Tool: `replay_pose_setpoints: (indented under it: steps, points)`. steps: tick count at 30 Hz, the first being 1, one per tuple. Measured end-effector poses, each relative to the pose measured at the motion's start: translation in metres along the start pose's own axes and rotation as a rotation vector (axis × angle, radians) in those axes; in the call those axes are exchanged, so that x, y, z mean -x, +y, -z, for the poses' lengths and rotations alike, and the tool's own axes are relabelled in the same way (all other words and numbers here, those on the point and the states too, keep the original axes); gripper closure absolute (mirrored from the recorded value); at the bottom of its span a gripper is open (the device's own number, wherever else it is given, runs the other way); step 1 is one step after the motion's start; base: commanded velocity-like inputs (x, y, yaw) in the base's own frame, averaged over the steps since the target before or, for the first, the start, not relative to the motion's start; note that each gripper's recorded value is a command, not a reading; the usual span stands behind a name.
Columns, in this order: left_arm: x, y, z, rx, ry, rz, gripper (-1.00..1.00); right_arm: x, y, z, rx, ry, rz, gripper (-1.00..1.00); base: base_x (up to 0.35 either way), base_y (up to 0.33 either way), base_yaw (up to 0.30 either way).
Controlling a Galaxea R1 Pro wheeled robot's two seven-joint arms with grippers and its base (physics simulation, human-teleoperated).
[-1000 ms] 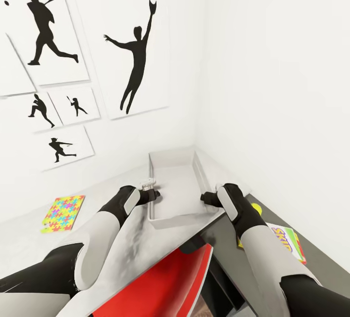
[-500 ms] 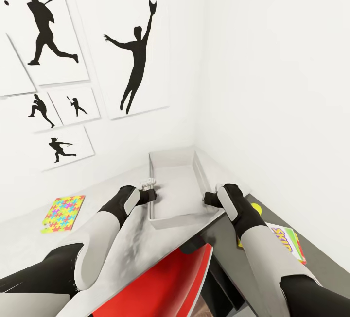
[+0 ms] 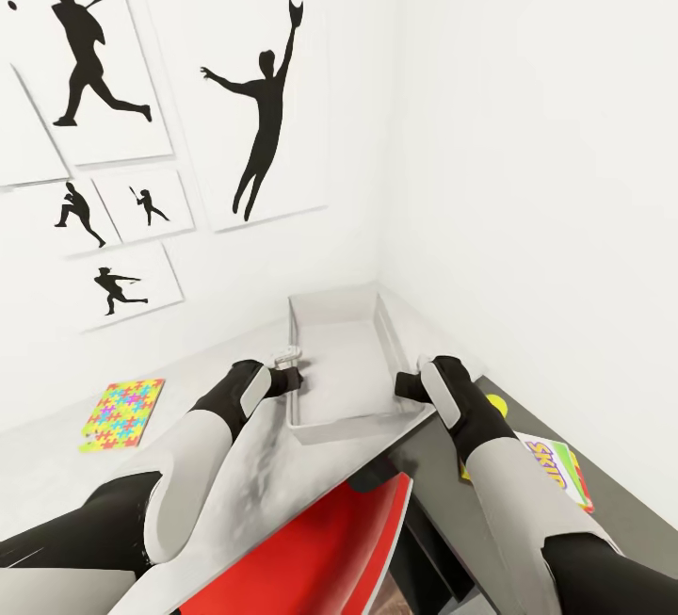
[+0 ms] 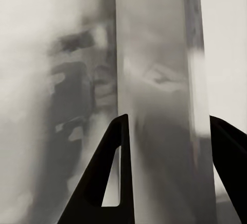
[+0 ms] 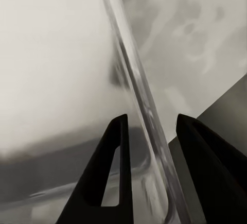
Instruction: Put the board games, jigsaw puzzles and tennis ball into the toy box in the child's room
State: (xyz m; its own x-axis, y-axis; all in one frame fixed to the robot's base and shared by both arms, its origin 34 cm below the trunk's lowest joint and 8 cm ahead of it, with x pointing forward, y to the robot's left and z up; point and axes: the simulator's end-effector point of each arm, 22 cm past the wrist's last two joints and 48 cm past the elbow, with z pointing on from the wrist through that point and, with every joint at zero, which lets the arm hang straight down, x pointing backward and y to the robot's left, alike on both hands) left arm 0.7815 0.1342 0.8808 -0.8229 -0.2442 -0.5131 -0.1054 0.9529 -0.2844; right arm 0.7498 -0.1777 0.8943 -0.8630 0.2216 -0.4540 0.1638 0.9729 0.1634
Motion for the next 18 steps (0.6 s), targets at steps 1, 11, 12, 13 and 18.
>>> replay_pose_setpoints:
  steps: [1,11,12,13,18]
  points:
    - [0.0,0.0,0.0,0.0,0.0,0.0,1.0,0.0,0.0,0.0,0.0,0.0,0.001,1.0,0.0,0.0,0.0]
    - [-0.0002,-0.0002,-0.0002,-0.001,0.0,0.002,1.0,0.0003,-0.0005,0.0001,0.0,0.0,-0.001,1.0,0.0,0.0,0.0]
    - [-0.0002,-0.0005,-0.0002,-0.002,0.001,0.002,1.0,0.0007,-0.0006,0.0003,-0.001,-0.001,0.0,1.0,0.0,0.0,0.0]
    - [-0.0002,-0.0004,-0.0002,-0.002,0.001,0.002,1.0,0.0008,-0.0006,0.0004,-0.002,-0.001,0.001,1.0,0.0,0.0,0.0]
    - [-0.0002,-0.0005,-0.0004,-0.002,0.0,0.003,1.0,0.0009,-0.0006,0.0006,-0.002,-0.002,0.002,1.0,0.0,0.0,0.0]
